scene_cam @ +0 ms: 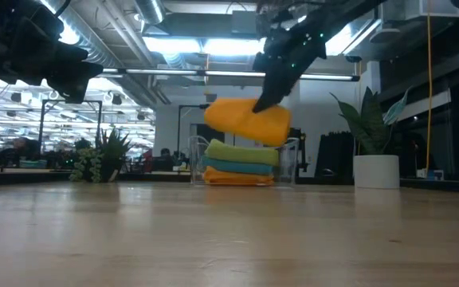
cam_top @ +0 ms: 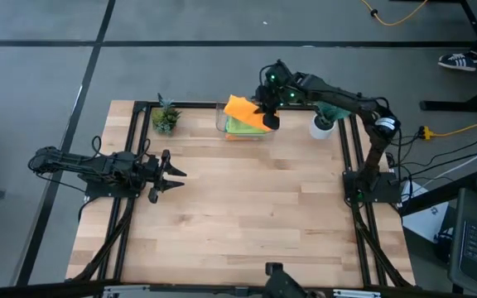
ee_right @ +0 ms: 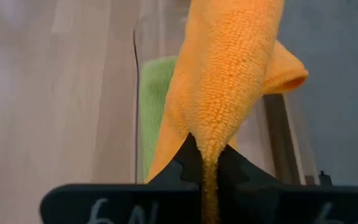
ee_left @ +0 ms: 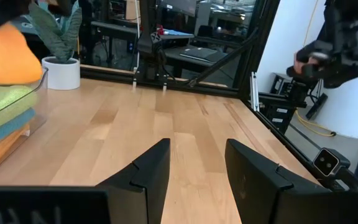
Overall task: Fold microfiber towels
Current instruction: Put the folded yellow towel into the transparent bin
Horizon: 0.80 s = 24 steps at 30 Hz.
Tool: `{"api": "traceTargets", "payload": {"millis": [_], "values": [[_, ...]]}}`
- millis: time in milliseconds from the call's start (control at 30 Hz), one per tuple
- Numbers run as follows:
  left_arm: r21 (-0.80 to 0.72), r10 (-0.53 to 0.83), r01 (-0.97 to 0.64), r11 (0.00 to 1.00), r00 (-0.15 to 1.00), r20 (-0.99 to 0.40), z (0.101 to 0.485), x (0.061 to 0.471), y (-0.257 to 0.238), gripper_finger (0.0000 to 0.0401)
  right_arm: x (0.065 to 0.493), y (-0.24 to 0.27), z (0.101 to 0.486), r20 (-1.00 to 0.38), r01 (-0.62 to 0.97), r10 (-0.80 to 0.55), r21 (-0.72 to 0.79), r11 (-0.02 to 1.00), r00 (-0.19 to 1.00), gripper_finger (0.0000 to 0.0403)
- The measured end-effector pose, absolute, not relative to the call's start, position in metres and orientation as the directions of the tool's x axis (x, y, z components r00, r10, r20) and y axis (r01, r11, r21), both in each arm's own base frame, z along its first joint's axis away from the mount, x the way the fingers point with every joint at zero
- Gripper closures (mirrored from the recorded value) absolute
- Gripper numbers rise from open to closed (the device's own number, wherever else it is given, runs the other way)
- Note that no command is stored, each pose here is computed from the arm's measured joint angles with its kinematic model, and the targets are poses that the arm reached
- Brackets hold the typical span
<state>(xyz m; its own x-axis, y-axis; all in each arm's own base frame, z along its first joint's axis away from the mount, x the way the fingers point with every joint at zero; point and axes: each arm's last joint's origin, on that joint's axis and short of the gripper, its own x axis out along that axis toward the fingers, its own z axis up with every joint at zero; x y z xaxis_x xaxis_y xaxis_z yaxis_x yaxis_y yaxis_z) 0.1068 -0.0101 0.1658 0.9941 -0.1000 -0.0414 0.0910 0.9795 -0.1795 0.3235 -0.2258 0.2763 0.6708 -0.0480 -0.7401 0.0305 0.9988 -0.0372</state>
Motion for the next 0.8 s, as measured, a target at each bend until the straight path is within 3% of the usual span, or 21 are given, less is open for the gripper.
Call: {"api": "traceTargets", "payload": {"millis": [267, 500, 800], "values": [[-0.179, -0.100, 0.091, 0.980, 0.994, -0.042, 0.166, 0.107, -0.010, 0.0254, 0.332, -0.228, 0.254, -0.743, -0.132, 0.078, -0.014, 0.991, 0.664, 0.0394], [-0.179, -0.100, 0.091, 0.980, 0.994, -0.042, 0.166, 0.107, -0.010, 0.0254, 0.334, -0.231, 0.245, -0.758, -0.156, 0.070, -0.043, 0.987, 0.648, 0.0393], [-0.179, -0.100, 0.091, 0.980, 0.994, -0.042, 0.166, 0.107, -0.010, 0.0254, 0.346, -0.232, 0.221, -0.799, -0.152, 0.044, -0.059, 0.987, 0.599, 0.0288]]}}
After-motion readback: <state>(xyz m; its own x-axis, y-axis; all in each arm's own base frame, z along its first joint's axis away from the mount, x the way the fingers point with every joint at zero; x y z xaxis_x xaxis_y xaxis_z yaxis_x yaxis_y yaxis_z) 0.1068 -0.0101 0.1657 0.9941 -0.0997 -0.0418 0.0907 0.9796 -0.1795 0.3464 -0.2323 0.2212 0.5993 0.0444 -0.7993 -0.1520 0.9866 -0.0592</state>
